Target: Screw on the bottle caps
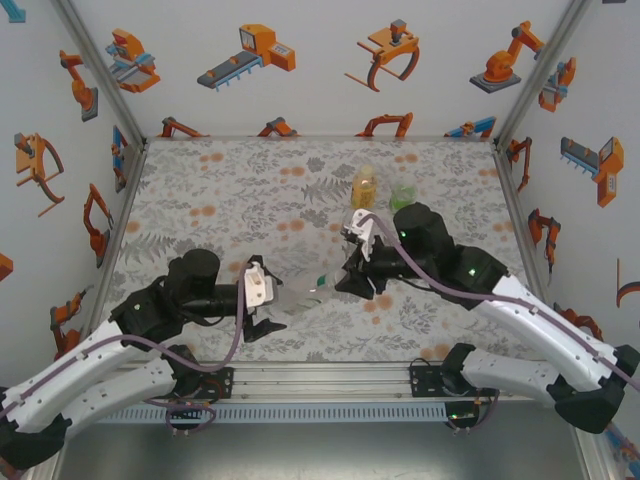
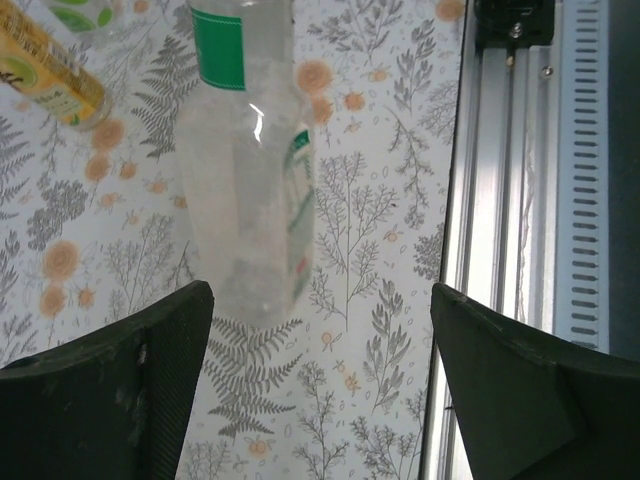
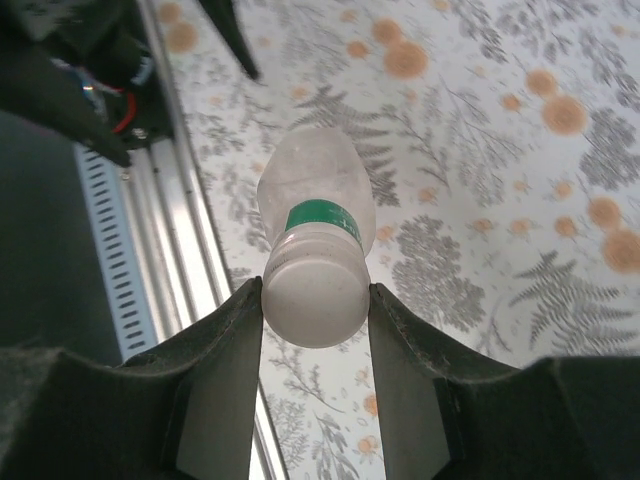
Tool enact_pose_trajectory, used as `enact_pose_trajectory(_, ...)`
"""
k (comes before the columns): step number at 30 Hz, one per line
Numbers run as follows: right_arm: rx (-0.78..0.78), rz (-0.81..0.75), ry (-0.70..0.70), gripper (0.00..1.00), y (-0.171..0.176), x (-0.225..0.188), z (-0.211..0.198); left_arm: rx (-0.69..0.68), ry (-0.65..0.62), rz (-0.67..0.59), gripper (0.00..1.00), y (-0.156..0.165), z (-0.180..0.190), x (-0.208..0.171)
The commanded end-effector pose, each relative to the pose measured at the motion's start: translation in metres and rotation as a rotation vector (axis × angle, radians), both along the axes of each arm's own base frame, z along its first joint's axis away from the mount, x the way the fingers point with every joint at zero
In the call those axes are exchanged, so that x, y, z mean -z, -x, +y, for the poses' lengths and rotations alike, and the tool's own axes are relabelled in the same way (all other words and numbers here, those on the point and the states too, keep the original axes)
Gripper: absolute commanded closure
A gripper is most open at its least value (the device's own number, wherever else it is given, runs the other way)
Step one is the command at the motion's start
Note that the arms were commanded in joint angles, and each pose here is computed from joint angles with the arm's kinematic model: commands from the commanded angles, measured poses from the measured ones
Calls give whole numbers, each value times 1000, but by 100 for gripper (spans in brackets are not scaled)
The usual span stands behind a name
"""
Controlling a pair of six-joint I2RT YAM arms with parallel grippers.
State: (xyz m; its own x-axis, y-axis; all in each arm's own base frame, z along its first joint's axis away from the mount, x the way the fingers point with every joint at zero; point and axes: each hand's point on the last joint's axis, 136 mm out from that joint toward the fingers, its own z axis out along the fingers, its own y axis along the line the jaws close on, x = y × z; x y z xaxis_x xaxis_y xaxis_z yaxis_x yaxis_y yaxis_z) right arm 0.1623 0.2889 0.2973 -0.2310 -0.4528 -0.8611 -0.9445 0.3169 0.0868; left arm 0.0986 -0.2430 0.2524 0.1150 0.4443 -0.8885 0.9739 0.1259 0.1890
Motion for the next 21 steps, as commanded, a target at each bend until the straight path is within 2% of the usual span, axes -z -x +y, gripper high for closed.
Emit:
enact_pose_trajectory(1, 187, -17, 93, 100, -36, 2, -7, -70, -40, 22, 18, -4, 12, 14)
enact_pose_trajectory(4, 326, 21, 198, 100, -66, 16, -8, -110, -31, 27, 17, -8, 16, 16)
enact_pose_trajectory(9, 458, 120, 374, 100, -106, 45, -2, -227, -2, 57, 12, -21, 22, 20)
enact_pose_trajectory(17, 633, 272, 471, 100, -169, 66, 5, -372, -16, 72, 11, -38, 36, 31)
enact_pose_trajectory(21, 694, 346, 512, 100, -201, 71, 3, -389, -21, 62, 11, -41, 39, 33)
